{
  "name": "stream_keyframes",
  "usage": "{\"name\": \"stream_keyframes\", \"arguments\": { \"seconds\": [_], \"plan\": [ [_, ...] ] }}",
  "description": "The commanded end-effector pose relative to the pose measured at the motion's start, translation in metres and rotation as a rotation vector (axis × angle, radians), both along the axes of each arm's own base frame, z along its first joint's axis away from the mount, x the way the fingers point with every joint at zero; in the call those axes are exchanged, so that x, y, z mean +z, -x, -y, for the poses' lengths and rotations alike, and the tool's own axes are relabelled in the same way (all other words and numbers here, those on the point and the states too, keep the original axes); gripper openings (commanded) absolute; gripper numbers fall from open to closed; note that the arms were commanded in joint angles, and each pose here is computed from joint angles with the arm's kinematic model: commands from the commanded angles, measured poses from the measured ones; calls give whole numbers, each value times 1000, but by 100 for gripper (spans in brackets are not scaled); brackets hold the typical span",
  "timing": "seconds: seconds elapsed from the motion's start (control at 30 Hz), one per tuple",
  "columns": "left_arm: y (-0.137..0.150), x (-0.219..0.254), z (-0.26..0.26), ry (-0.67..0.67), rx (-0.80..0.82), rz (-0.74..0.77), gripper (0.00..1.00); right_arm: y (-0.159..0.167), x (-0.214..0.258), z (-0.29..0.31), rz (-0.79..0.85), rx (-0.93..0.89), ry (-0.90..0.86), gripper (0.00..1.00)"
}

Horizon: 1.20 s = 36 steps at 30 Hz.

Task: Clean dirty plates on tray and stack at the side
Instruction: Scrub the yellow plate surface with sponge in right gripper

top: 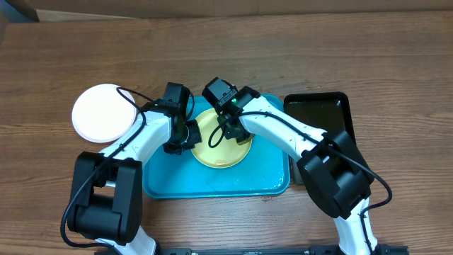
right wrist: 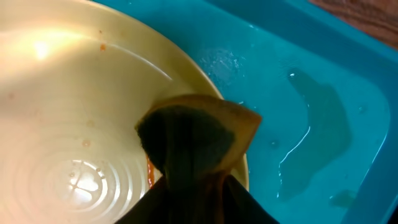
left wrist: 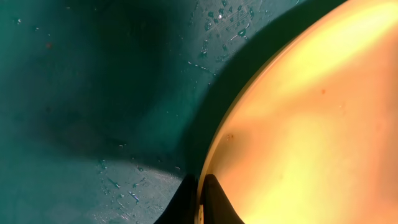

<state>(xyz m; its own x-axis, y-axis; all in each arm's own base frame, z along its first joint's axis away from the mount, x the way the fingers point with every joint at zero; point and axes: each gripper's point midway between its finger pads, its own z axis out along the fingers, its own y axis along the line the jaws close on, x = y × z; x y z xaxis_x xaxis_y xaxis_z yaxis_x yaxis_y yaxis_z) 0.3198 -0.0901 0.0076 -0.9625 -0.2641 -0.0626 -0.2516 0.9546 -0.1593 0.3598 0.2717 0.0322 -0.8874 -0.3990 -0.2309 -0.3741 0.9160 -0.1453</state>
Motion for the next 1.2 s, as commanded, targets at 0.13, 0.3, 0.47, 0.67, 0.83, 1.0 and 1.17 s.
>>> {"name": "stream_keyframes", "arguments": {
  "seconds": [0.13, 0.3, 0.47, 0.67, 0.83, 1.0, 1.17],
  "plan": [
    [-1, -3, -1, -22, -20, -2, 6, -1, 1, 1, 1, -5, 0, 10],
    [-1, -3, -1, -23, -23, -1, 6, 0, -2, 2, -7, -8, 3, 31],
    [0, -3, -1, -24, -23, -4, 6, 2, -7, 1, -20, -33, -3, 5],
    [1, -3, -4, -39, -21, -7, 6, 7, -16, 3, -32, -107, -27, 4],
    [1, -4, -5, -41, -21, -8, 6, 12, -32, 7, -32, -159, -38, 4],
    [1, -3, -5, -41, -21, -8, 6, 17, -40, 5, -53, -176, -64, 4],
    [1, -3, -4, -41, -21, -7, 6, 31, -42, -21, -152, -148, -200, 4]
  ]
}}
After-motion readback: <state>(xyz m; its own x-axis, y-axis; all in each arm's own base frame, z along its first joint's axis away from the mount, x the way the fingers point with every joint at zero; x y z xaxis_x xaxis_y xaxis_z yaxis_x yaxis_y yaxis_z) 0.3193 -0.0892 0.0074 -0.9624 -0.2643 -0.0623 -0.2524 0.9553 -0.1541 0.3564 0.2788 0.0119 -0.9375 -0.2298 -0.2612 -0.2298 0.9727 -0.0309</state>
